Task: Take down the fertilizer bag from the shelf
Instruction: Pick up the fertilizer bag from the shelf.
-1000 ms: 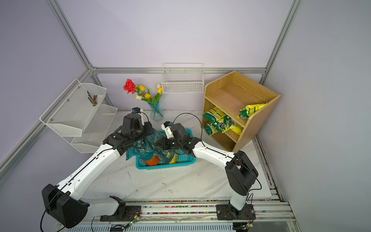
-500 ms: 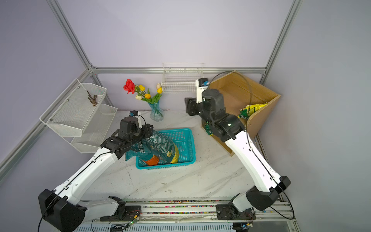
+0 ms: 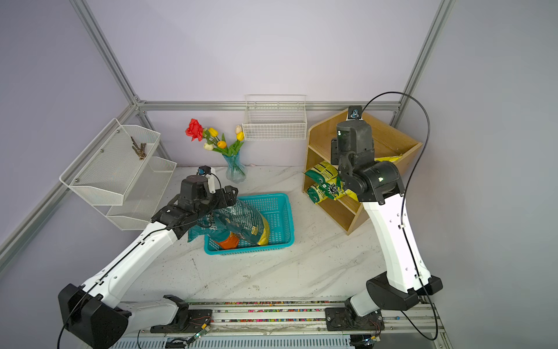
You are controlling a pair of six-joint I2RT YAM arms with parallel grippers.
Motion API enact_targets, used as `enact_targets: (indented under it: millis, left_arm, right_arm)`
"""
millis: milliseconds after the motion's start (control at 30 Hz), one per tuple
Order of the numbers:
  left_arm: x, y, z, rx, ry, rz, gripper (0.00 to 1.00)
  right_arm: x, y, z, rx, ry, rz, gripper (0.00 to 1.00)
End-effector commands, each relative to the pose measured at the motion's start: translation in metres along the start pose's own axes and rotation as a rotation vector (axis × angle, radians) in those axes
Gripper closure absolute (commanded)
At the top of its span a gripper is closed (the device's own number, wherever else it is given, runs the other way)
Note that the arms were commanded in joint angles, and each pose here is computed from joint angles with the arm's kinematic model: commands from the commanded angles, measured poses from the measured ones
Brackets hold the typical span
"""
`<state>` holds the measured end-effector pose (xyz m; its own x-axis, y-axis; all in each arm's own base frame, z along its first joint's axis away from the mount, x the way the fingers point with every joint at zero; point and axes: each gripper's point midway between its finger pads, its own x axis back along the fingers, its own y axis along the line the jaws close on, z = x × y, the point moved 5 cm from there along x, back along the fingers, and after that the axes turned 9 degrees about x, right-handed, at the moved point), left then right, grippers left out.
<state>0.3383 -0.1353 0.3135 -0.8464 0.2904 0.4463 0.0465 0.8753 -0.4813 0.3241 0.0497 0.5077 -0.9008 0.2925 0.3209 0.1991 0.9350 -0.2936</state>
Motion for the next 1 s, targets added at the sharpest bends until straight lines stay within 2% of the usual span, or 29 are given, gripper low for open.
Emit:
enact_targets:
  millis: [0,33,67,233,433,700,867,967]
  left_arm:
    - [-0.005,0.026,0.019,-0.013,0.075,-0.109,0.11]
    - [-0.005,0.025,0.019,-0.013,0.074,-0.108,0.11]
    - [-0.004,0.026,0.020,-0.013,0.075,-0.109,0.11]
    - [-0.002,0.027,0.017,-0.013,0.065,-0.114,0.09]
    - [-0.002,0.025,0.016,-0.012,0.062,-0.108,0.08]
    - [-0.001,0.024,0.014,-0.006,0.056,-0.107,0.08]
    - [0.000,0.023,0.014,-0.004,0.055,-0.102,0.08]
    - [0.002,0.024,0.013,-0.006,0.051,-0.105,0.08]
  right_arm:
    - [-0.024,0.002,0.031,0.055,0.152,0.030,0.36]
    - [-0.030,0.003,0.037,0.062,0.180,0.036,0.36]
    - [-0.036,0.003,0.042,0.066,0.203,0.041,0.30]
    - [-0.051,-0.003,0.058,0.083,0.269,0.126,0.29]
    - [-0.057,-0.022,0.061,0.064,0.283,0.207,0.32]
    - [-0.053,-0.029,0.069,0.085,0.288,0.259,0.32]
    - [-0.063,-0.034,0.077,0.080,0.310,0.288,0.33]
    - [-0.069,-0.036,0.077,0.050,0.290,0.280,0.48]
